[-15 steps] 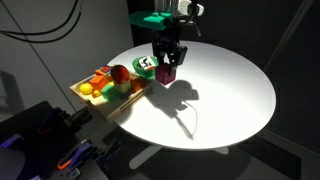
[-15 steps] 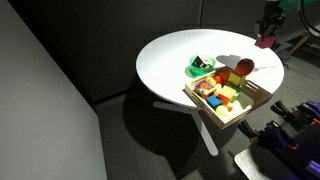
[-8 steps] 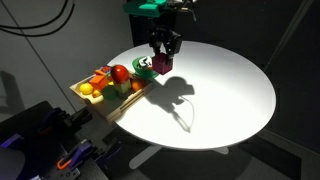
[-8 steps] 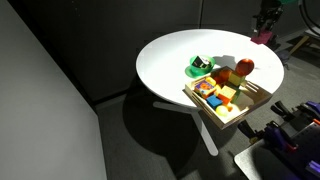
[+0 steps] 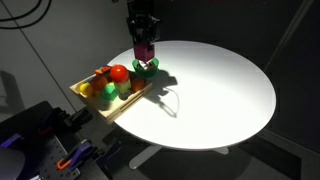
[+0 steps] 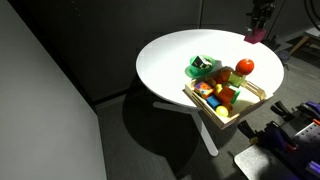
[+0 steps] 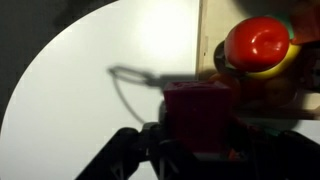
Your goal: Put the pink block on the tray
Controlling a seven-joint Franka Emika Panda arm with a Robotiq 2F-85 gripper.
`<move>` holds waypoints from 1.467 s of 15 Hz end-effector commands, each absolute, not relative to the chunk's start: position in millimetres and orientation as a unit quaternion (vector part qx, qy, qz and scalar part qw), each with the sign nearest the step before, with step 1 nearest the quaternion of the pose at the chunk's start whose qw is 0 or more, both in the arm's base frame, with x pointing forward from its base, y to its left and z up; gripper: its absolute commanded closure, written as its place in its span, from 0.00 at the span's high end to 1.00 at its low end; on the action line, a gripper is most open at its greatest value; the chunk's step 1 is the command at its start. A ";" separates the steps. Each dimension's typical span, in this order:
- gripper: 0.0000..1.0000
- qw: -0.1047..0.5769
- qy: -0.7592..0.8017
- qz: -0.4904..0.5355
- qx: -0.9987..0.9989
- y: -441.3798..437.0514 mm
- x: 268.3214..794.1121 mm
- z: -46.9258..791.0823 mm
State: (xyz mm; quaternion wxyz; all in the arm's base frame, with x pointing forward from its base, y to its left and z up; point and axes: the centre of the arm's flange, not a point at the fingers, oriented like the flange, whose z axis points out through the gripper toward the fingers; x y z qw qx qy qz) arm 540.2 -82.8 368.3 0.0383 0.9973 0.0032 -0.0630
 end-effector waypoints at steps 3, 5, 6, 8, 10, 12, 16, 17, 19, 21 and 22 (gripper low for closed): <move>0.31 0.063 0.075 -0.079 0.992 -39.5 508.9 380.6; 0.31 0.070 0.096 -0.083 0.989 -25.3 501.1 383.2; 0.31 0.074 0.105 -0.083 0.988 -18.0 497.2 384.5; 0.31 0.077 0.125 -0.083 0.986 -4.9 490.1 385.2; 0.31 0.077 0.143 -0.083 0.983 8.3 483.5 384.8; 0.31 0.076 0.159 -0.081 0.981 22.2 477.1 382.6; 0.31 0.069 0.193 -0.080 0.975 46.1 466.8 374.3; 0.31 0.068 0.201 -0.080 0.974 51.2 464.8 372.7; 0.31 0.065 0.214 -0.078 0.972 62.3 462.8 367.5; 0.31 0.071 0.220 -0.073 0.970 74.3 462.5 360.0; 0.31 0.070 0.223 -0.074 0.969 80.2 463.3 356.1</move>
